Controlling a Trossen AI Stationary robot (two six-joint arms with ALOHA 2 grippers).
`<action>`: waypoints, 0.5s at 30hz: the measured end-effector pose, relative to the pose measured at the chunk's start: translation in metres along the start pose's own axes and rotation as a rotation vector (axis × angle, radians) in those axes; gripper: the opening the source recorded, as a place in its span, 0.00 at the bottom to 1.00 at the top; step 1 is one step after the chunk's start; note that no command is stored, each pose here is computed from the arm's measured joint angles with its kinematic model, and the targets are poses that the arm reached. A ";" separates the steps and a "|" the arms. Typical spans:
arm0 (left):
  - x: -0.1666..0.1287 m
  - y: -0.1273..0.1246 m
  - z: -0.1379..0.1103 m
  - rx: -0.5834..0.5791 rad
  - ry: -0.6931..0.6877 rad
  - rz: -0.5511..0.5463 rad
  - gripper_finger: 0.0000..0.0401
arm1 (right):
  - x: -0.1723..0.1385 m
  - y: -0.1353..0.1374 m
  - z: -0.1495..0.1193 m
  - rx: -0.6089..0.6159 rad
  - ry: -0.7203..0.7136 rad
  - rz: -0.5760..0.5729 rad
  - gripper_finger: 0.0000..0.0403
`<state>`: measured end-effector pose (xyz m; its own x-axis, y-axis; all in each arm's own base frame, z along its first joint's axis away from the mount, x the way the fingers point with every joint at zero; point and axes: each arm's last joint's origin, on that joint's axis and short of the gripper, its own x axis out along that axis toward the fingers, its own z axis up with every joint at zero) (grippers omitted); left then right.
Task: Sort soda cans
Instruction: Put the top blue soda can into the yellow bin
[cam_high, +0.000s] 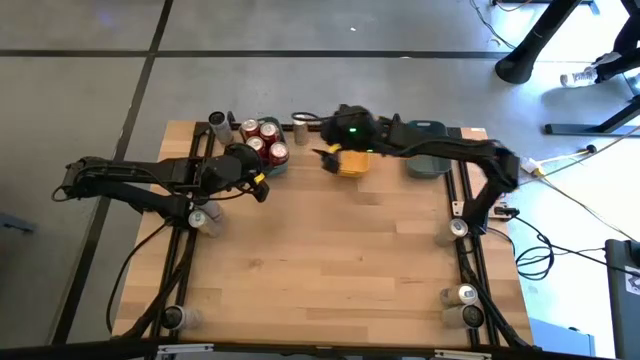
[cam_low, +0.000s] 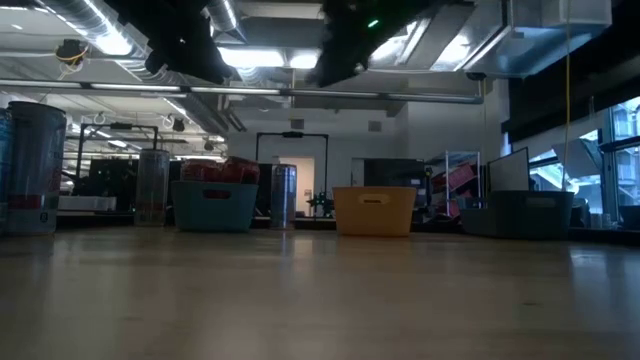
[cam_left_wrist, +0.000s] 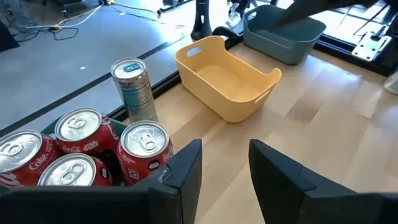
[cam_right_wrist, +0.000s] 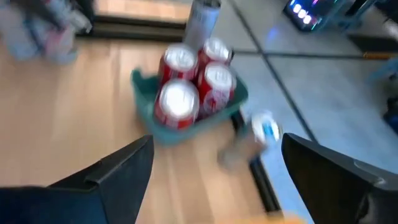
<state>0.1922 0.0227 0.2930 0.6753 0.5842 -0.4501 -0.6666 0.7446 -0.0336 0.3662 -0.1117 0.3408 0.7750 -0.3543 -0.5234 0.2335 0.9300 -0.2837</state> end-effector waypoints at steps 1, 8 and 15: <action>0.000 0.000 0.000 0.000 0.000 0.000 0.31 | -0.013 -0.001 -0.003 -0.003 0.021 0.012 0.87; 0.000 -0.001 0.002 0.007 -0.020 -0.008 0.32 | -0.086 0.024 -0.032 -0.002 -0.003 0.099 0.87; 0.004 0.007 0.006 0.009 -0.033 0.032 0.52 | -0.109 0.067 -0.077 0.006 -0.063 0.195 0.87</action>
<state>0.1927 0.0325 0.2965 0.6638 0.6184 -0.4208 -0.6855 0.7280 -0.0115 0.2519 -0.0180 0.3166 0.8408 -0.1610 -0.5168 0.0787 0.9810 -0.1774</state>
